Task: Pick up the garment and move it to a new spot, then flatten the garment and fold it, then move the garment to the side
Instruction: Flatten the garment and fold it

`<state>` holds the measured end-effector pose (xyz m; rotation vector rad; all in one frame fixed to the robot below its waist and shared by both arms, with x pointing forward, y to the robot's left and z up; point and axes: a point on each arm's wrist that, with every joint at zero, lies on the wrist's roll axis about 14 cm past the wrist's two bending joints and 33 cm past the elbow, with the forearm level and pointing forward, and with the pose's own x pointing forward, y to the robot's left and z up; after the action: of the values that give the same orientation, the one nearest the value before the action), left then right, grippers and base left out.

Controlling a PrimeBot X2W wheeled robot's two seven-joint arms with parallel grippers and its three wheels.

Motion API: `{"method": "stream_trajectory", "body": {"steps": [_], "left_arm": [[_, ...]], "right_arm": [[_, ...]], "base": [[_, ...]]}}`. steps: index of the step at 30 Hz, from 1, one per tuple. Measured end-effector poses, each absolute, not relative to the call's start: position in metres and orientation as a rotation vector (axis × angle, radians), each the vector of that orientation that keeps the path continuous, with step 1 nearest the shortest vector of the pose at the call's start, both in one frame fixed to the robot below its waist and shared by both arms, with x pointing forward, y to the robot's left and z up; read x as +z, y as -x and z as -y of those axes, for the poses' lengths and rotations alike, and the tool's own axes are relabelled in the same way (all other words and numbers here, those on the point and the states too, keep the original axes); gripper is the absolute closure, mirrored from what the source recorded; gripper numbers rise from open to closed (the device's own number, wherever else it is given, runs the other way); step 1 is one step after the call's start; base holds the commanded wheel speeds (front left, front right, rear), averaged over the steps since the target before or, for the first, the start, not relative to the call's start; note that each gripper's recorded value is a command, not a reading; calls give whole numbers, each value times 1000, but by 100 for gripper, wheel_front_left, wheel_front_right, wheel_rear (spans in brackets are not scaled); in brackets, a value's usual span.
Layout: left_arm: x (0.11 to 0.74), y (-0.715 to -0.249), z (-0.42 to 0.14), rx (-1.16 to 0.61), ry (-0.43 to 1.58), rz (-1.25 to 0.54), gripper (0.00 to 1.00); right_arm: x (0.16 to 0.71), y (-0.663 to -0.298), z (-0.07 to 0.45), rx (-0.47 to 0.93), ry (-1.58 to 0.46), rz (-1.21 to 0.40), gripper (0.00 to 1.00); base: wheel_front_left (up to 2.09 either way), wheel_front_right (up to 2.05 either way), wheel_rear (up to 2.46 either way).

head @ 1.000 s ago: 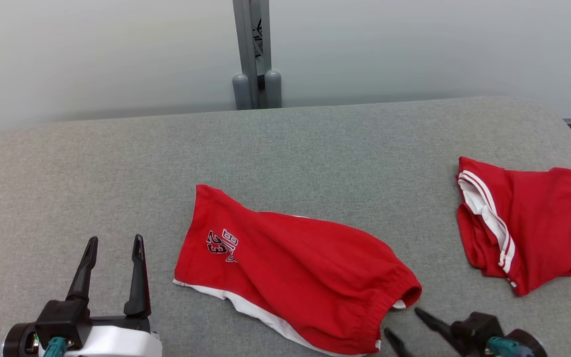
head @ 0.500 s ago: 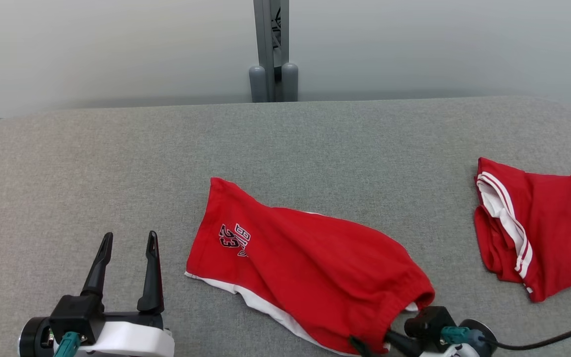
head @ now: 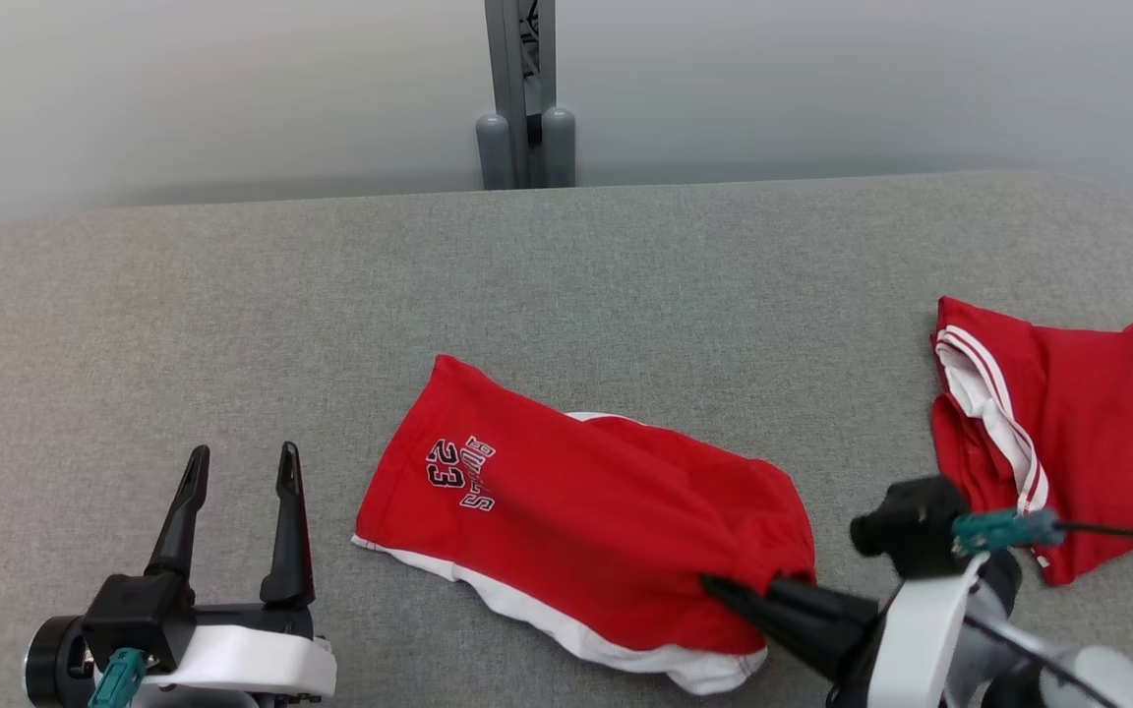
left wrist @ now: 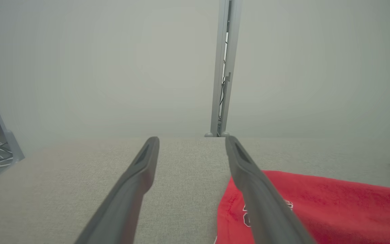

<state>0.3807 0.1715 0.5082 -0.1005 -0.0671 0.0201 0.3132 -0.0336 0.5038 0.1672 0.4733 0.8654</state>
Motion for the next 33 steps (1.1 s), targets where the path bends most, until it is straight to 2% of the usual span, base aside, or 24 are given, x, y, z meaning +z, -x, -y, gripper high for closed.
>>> {"method": "stream_trajectory", "body": {"steps": [5, 10, 16, 22, 23, 24, 25, 33], "left_arm": [[505, -388, -169, 16, 108, 61, 0], [500, -396, -164, 0, 122, 52, 0], [493, -399, -164, 4, 132, 31, 0], [484, -403, -169, 17, 134, 8, 0], [483, -405, -169, 17, 133, 8, 0], [481, -405, -168, 14, 134, 3, 0], [480, -405, -168, 14, 134, -2, 0], [488, -411, -163, -9, 130, 24, 0]], "right_arm": [[539, -358, 51, 820, -250, -413, 100], [523, -425, 79, 688, -292, -463, 100], [493, -460, 83, 614, -338, -539, 100], [454, -473, 81, 569, -365, -626, 100], [447, -473, 82, 557, -372, -644, 84], [441, -472, 85, 540, -377, -655, 51], [436, -472, 89, 526, -383, -661, 0], [436, -457, 122, 440, -481, -636, 0]], "base": [[0, 0, 0], [0, 0, 0], [0, 0, 0], [0, 0, 0], [0, 0, 0], [0, 0, 0], [0, 0, 0], [0, 0, 0]]}}
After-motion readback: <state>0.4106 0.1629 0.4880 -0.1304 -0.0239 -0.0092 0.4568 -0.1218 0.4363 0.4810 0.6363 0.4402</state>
